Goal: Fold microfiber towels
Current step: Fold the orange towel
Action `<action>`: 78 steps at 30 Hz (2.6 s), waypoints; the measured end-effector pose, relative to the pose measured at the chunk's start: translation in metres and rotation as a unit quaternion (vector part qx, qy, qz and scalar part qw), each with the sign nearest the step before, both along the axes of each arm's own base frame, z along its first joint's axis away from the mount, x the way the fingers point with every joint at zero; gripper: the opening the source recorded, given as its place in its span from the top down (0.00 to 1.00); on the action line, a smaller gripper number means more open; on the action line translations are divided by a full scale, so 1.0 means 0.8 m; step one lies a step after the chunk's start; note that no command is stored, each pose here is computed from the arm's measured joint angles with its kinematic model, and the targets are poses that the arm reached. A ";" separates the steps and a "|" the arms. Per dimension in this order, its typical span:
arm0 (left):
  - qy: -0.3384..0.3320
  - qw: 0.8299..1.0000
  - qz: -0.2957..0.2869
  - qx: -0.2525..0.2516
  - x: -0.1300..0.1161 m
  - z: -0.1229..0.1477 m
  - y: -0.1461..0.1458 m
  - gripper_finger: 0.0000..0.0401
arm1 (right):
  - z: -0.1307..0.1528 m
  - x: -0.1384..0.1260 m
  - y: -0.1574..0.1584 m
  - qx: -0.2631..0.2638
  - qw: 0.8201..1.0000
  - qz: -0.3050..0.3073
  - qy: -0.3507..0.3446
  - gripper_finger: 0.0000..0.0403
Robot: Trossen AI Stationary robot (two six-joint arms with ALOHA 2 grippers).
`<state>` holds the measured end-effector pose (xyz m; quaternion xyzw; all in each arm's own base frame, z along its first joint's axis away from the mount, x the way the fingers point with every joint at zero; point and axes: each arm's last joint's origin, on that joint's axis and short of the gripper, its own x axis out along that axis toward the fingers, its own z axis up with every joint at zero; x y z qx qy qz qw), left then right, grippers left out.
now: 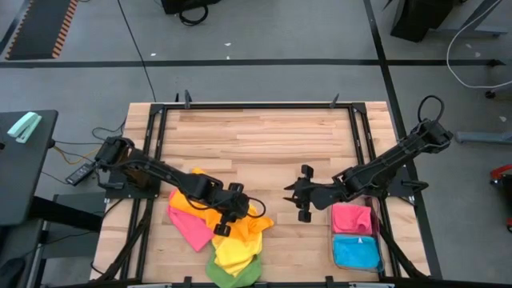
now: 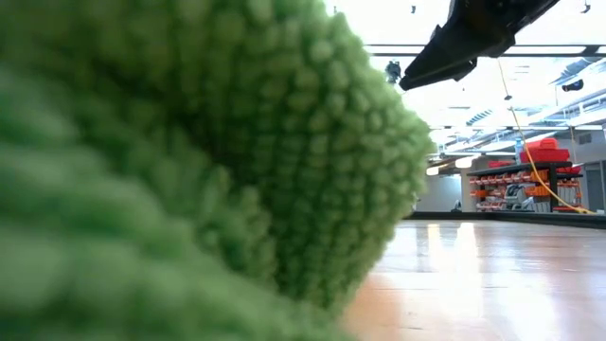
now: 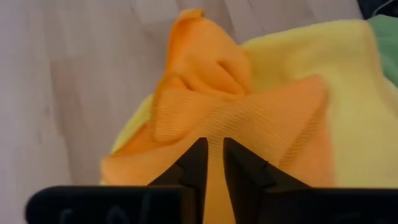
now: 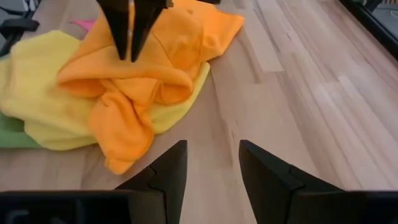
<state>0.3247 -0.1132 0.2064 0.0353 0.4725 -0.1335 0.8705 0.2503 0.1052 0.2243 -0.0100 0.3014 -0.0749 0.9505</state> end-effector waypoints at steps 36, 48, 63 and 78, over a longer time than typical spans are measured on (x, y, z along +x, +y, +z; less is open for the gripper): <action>0.021 1.000 -0.003 0.010 -0.017 -0.003 -0.031 0.66 | 0.002 0.022 -0.050 -0.020 0.997 0.069 0.017 0.62; -0.017 0.999 -0.007 0.043 -0.011 0.000 -0.030 0.74 | 0.003 0.023 -0.048 -0.003 0.998 0.066 0.010 0.62; -0.075 0.996 -0.005 0.041 0.005 0.008 -0.018 0.79 | 0.003 0.024 -0.046 0.029 0.999 0.047 0.002 0.62; -0.087 0.991 -0.048 0.092 0.009 0.008 -0.008 0.97 | -0.002 0.017 -0.026 0.051 0.997 0.062 -0.003 0.62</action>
